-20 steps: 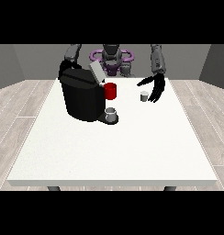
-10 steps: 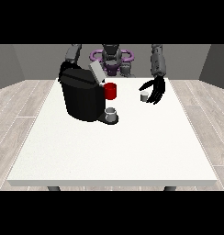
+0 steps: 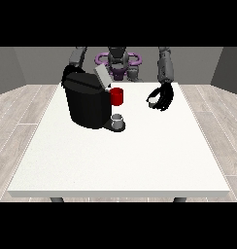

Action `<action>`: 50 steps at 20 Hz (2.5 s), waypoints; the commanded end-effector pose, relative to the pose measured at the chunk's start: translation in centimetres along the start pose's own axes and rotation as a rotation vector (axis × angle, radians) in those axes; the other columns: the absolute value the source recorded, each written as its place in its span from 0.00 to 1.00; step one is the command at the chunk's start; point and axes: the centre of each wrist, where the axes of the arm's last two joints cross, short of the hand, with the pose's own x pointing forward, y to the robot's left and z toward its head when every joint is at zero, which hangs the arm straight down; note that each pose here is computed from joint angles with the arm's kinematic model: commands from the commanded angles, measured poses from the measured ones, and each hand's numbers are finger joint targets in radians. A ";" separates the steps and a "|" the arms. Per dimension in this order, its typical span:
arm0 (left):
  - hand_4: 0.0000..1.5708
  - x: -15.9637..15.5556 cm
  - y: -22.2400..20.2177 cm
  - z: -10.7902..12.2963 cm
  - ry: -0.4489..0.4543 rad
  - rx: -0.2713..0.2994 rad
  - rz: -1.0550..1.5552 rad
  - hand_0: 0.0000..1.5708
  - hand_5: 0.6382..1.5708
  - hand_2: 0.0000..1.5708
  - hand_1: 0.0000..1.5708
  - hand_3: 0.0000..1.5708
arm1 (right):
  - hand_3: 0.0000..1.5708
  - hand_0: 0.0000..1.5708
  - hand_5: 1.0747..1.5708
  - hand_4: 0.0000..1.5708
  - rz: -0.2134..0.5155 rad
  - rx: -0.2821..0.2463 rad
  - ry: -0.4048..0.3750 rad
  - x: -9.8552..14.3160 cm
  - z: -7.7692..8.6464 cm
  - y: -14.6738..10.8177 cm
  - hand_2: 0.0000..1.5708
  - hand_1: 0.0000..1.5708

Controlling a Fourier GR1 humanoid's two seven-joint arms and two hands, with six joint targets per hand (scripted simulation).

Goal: Insert the coffee pod into the coffee machine and close the lid

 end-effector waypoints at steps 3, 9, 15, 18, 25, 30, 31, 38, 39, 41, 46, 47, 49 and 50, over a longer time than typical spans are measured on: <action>0.18 -1.0 1.7 -0.3 -0.021 0.030 -0.131 0.59 1.00 0.66 0.59 0.52 | 0.00 0.00 1.00 0.34 -0.022 0.004 -0.041 0.1 -0.2 1.0 0.00 0.00; 0.30 0.3 0.4 -0.7 -0.073 -0.032 -0.142 0.78 1.00 0.86 0.78 0.83 | 0.00 0.00 1.00 0.27 -0.037 -0.039 -0.003 0.2 -1.3 -0.9 0.00 0.00; 0.40 4.8 1.7 -2.7 -0.206 -0.077 -0.099 0.92 1.00 0.92 0.92 0.88 | 0.00 0.00 1.00 0.29 -0.029 -0.057 0.105 -2.2 -0.3 -1.4 0.00 0.00; 0.38 5.0 0.9 -2.5 -0.204 -0.105 -0.101 0.85 1.00 0.89 0.85 0.87 | 0.00 0.00 1.00 0.31 -0.013 -0.005 0.111 -2.6 0.6 -1.6 0.00 0.00; 0.35 10.6 5.7 -5.1 -0.260 -0.051 -0.089 0.80 1.00 0.85 0.80 0.82 | 0.00 0.00 1.00 0.30 -0.019 0.022 0.056 -1.1 -1.2 -0.8 0.00 0.00; 0.36 10.4 9.5 -5.6 -0.278 0.024 -0.094 0.79 1.00 0.84 0.79 0.82 | 0.00 0.00 1.00 0.30 -0.041 0.078 0.003 -0.3 -0.4 0.9 0.00 0.00; 0.36 11.0 12.2 -5.8 -0.283 0.035 -0.075 0.80 1.00 0.85 0.80 0.82 | 0.00 0.00 1.00 0.32 -0.032 0.077 0.029 -0.2 -0.3 1.2 0.00 0.00; 0.32 16.1 15.0 -6.6 -0.318 0.095 -0.095 0.65 1.00 0.77 0.65 0.78 | 0.00 0.00 1.00 0.31 -0.017 0.090 -0.023 -0.6 0.5 3.4 0.00 0.00; 0.33 16.1 18.2 -6.3 -0.310 0.093 -0.055 0.79 1.00 0.82 0.79 0.79 | 0.00 0.00 1.00 0.32 -0.040 0.077 -0.026 -0.3 0.1 2.9 0.00 0.00; 0.32 16.5 18.7 -6.4 -0.322 0.146 -0.040 0.77 1.00 0.80 0.77 0.76 | 0.00 0.00 1.00 0.32 -0.036 0.085 -0.057 2.2 -1.2 3.3 0.00 0.00; 0.31 19.9 19.6 -6.5 -0.355 0.163 -0.085 0.80 1.00 0.84 0.80 0.80 | 0.00 0.00 1.00 0.32 -0.039 0.079 -0.101 4.0 -2.5 3.3 0.00 0.00; 0.33 19.6 20.7 -6.3 -0.354 0.174 -0.073 0.80 1.00 0.84 0.80 0.80 | 0.00 0.00 1.00 0.35 -0.019 0.080 -0.112 3.1 -2.2 2.1 0.00 0.00; 0.33 20.6 20.9 -6.4 -0.351 0.206 -0.085 0.81 1.00 0.85 0.81 0.81 | 0.00 0.00 1.00 0.35 -0.015 0.101 -0.122 3.9 -2.0 3.9 0.00 0.00; 0.33 19.6 22.3 -6.1 -0.358 0.182 -0.075 0.82 1.00 0.85 0.82 0.80 | 0.00 0.00 1.00 0.33 -0.010 0.082 -0.119 3.6 -1.8 3.2 0.00 0.00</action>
